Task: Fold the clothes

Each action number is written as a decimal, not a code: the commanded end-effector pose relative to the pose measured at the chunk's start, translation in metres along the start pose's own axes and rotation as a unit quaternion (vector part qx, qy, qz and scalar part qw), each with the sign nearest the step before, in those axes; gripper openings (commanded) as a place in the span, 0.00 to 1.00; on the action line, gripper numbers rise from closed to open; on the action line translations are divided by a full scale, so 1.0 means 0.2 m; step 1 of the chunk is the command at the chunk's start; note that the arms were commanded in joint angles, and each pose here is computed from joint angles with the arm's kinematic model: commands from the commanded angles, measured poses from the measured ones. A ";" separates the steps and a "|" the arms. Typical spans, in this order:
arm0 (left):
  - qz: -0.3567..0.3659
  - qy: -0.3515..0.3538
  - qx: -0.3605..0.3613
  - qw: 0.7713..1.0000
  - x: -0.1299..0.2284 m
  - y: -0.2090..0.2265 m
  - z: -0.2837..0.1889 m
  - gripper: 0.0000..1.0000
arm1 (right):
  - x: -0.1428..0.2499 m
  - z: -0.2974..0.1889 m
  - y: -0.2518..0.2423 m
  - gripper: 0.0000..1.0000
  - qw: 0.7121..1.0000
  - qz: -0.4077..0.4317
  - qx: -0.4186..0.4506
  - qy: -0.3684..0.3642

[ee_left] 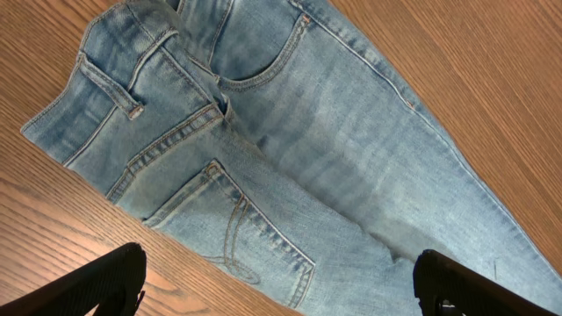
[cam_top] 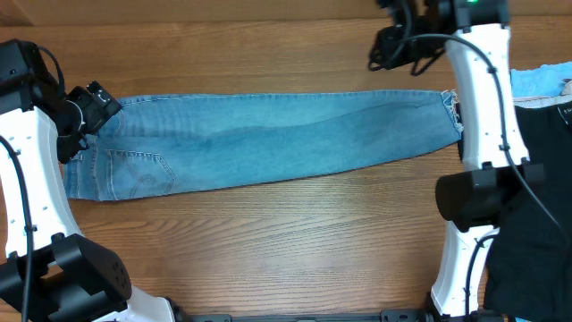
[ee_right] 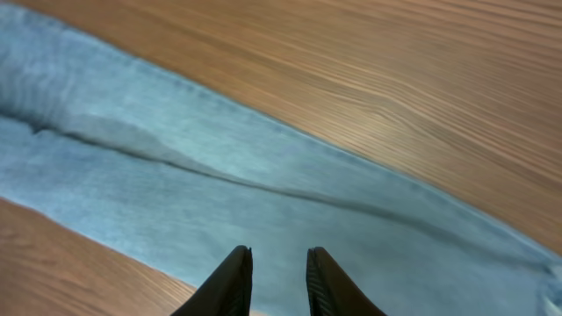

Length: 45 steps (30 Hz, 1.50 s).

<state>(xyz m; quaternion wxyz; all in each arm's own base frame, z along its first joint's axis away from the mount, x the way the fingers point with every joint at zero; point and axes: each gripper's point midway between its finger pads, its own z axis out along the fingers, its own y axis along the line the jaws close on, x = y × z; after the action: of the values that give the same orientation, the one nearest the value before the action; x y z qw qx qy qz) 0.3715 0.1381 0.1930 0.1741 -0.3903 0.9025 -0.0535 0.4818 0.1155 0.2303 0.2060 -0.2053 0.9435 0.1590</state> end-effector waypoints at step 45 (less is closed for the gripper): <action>-0.353 0.015 0.015 0.935 -0.06 0.83 -0.14 1.00 | 0.25 0.96 1.04 0.54 0.836 -0.508 -0.207 -0.019</action>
<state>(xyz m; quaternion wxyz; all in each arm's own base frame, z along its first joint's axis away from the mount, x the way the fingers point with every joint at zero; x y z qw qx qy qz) 0.2540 0.2628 0.1751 0.1254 -0.6798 0.7119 -0.1237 0.4087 0.3397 0.0903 0.2065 -0.6730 0.6704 0.2346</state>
